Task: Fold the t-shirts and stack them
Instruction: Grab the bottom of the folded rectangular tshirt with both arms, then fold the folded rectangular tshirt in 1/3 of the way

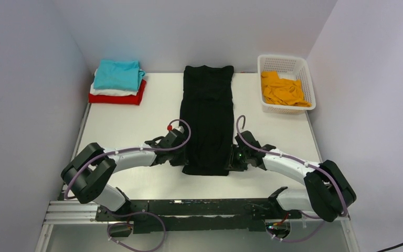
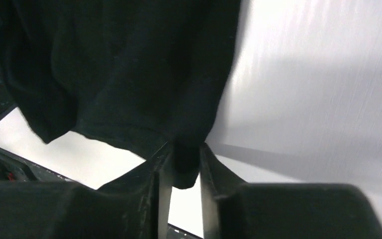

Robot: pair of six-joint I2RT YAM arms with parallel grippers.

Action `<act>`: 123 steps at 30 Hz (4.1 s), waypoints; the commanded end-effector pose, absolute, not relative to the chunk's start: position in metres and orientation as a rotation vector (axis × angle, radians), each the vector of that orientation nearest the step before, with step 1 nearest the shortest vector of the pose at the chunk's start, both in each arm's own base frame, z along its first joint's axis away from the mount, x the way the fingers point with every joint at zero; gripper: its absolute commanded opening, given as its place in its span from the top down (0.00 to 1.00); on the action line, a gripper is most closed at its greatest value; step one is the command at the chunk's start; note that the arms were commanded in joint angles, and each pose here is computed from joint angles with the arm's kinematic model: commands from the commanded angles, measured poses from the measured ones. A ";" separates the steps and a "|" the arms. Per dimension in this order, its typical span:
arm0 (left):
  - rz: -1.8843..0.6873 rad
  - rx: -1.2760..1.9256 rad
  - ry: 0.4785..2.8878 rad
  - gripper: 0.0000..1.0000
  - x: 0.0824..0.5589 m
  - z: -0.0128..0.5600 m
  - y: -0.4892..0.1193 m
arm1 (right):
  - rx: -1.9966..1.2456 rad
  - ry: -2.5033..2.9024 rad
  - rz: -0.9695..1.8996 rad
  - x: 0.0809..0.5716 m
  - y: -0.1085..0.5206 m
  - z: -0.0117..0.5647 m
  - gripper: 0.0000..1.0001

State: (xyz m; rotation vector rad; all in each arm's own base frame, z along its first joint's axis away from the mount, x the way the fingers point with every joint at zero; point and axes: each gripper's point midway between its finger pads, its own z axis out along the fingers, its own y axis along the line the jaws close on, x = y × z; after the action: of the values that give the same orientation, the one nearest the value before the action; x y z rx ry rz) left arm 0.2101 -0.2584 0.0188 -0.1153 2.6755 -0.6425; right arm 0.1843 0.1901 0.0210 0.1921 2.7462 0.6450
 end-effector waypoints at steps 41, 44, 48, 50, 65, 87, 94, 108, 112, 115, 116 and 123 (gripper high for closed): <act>-0.871 0.351 2.874 1.00 0.090 0.033 -0.242 | 0.029 2.849 1.108 0.085 0.194 0.058 1.00; -0.868 0.360 2.860 1.00 0.092 0.040 -0.242 | -0.003 2.830 1.134 0.084 0.196 0.068 1.00; -0.933 0.388 2.765 1.00 0.105 0.069 -0.257 | -0.030 2.790 1.100 0.093 0.195 0.083 1.00; -0.895 0.387 2.742 1.00 0.114 0.076 -0.257 | -0.042 2.764 1.070 0.101 0.196 0.092 1.00; -0.956 0.123 2.472 1.00 0.251 0.146 -0.261 | 0.039 2.458 0.898 0.240 0.199 0.145 1.00; -0.870 -0.140 2.479 1.00 0.408 0.141 -0.244 | 0.178 2.280 0.710 0.390 0.176 0.151 1.00; -0.865 -0.141 2.485 1.00 0.432 0.130 -0.244 | 0.129 2.306 0.587 0.419 0.166 0.133 1.00; -0.799 -0.206 2.488 0.84 0.489 0.107 -0.241 | 0.098 2.313 0.469 0.483 0.151 0.101 0.95; -0.770 -0.184 2.473 0.36 0.493 0.119 -0.235 | 0.038 2.303 0.544 0.495 0.160 0.118 0.48; -0.708 -0.183 2.428 0.01 0.485 0.141 -0.222 | 0.024 2.263 0.581 0.486 0.164 0.141 0.03; -0.684 -0.192 2.424 0.01 0.481 0.141 -0.217 | 0.019 2.260 0.601 0.479 0.167 0.144 0.01; -0.734 -0.214 2.396 0.00 0.417 0.149 -0.203 | -0.130 2.266 0.882 0.406 0.226 0.139 0.00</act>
State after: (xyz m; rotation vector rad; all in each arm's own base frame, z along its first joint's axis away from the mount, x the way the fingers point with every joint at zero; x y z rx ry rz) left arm 0.4378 -0.2027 0.1209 -0.2434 2.4905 -0.6667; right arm 0.4436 0.1753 0.1240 0.0112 2.3218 0.6600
